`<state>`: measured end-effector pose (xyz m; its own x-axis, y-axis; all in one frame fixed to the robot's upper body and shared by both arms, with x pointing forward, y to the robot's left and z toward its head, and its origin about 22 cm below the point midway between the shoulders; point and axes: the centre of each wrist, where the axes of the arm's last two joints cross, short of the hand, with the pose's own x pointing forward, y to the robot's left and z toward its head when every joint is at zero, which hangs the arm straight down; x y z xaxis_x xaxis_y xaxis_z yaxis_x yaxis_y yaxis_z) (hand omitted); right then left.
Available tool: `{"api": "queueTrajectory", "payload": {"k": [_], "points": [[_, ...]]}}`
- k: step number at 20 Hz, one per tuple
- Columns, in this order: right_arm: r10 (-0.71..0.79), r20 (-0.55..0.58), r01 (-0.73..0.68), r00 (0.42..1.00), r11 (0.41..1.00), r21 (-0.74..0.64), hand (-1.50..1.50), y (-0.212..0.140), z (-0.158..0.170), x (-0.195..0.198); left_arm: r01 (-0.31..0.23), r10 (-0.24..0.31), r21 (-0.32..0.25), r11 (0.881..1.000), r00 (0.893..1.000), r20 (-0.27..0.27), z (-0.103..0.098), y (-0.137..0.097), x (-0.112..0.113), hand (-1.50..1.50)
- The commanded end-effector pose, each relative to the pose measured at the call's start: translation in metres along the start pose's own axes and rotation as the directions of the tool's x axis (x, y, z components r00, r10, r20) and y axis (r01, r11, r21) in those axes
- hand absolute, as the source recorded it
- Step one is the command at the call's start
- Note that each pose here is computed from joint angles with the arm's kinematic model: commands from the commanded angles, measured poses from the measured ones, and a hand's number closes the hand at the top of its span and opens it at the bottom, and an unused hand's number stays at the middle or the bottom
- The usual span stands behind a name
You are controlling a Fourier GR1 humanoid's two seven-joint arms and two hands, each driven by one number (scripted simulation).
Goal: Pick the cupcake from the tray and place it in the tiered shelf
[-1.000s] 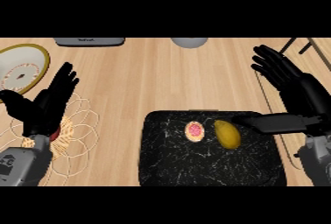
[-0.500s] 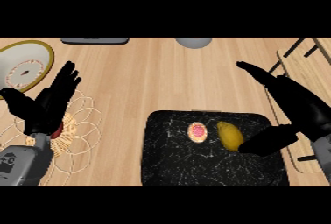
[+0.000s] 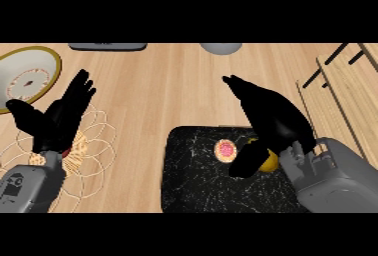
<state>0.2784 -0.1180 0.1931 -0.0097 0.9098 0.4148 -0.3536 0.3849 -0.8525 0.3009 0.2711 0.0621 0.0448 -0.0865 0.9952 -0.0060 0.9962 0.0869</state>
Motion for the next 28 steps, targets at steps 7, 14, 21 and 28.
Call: {"api": "queueTrajectory", "payload": {"k": [7,14,21,28], "points": [[0.242,-0.232,-0.226,0.942,0.969,0.096,-1.5,0.044,-0.026,0.02,0.014,-0.015,0.023,1.0,1.0,0.013,-0.005,0.006,0.007,0.0],[0.286,-0.242,-0.258,0.927,0.956,0.139,-1.5,0.061,-0.019,0.028,-0.008,0.008,0.031,0.999,1.0,-0.006,-0.008,0.012,0.007,0.0],[0.301,-0.249,-0.264,0.921,0.949,0.17,-1.5,0.073,-0.014,0.033,0.006,-0.006,0.021,1.0,1.0,0.002,0.0,0.006,0.004,0.0],[0.234,-0.258,-0.208,0.938,0.97,0.122,-1.5,0.09,-0.02,0.021,-0.008,0.008,0.025,1.0,1.0,-0.007,0.0,0.007,0.006,0.0]]}}
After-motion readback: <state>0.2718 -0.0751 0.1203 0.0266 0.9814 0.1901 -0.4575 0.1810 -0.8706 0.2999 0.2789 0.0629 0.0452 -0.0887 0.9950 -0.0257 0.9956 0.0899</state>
